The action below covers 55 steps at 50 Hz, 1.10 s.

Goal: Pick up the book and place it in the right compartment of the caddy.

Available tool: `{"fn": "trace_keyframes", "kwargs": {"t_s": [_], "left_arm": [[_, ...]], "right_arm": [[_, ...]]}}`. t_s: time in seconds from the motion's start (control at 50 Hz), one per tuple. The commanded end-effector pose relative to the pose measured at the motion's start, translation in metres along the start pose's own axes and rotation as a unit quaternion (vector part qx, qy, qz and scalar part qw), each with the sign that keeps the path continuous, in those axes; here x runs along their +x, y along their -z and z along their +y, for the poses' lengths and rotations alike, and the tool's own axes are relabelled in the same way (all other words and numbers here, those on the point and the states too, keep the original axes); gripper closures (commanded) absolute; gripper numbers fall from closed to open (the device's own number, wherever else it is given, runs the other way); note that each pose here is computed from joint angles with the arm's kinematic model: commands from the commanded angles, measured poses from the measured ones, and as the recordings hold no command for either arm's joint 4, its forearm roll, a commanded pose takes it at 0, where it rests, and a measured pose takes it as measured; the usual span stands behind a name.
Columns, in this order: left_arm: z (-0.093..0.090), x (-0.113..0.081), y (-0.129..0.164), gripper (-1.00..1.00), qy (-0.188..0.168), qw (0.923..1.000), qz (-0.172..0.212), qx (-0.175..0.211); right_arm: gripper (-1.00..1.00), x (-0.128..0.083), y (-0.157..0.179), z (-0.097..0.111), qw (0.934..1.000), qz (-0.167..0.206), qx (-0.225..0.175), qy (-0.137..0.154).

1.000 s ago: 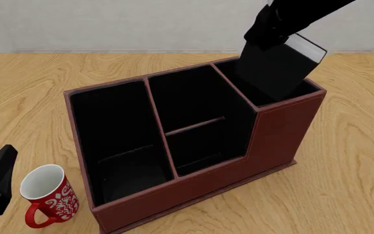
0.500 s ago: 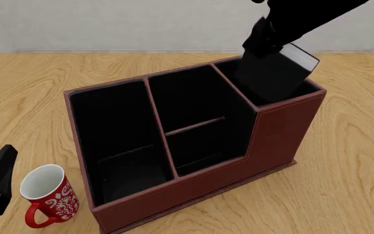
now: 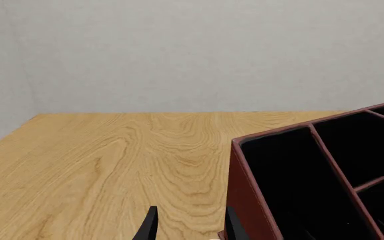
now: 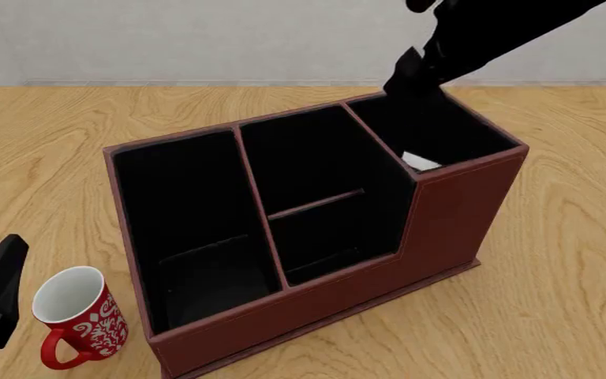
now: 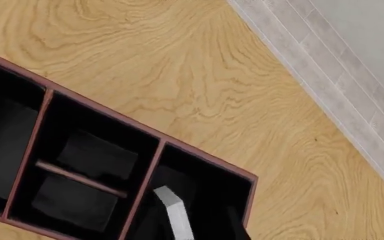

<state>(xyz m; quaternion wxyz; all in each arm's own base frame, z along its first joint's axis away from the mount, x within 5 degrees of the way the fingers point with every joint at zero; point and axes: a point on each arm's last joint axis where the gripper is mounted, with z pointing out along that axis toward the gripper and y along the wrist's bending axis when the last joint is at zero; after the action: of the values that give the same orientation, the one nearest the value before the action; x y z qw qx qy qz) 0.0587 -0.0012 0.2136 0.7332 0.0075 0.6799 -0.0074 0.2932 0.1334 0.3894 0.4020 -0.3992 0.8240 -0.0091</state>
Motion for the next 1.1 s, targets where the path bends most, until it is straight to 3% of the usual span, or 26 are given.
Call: {"fn": "trace_keyframes", "kwargs": {"t_s": [0.02,0.38,0.7,1.1], "left_arm": [[0.000,0.000,0.000,-1.00,0.000,1.0000,0.000,0.000],[0.000,0.000,0.000,-1.00,0.000,1.0000,0.000,0.000],[0.000,0.000,0.000,-1.00,0.000,1.0000,0.000,0.000],[0.000,0.000,0.000,-1.00,0.000,1.0000,0.000,0.000]], "right_arm": [[-1.00,0.000,0.002,-0.003,1.0000,-0.004,0.006,-0.004],[-1.00,-0.001,0.018,-0.004,0.9998,-0.016,0.013,-0.001],[-1.00,-0.002,0.065,-0.005,0.9961,-0.076,0.044,-0.010],[-1.00,0.023,0.083,0.004,0.9849,-0.148,0.087,-0.019]]}}
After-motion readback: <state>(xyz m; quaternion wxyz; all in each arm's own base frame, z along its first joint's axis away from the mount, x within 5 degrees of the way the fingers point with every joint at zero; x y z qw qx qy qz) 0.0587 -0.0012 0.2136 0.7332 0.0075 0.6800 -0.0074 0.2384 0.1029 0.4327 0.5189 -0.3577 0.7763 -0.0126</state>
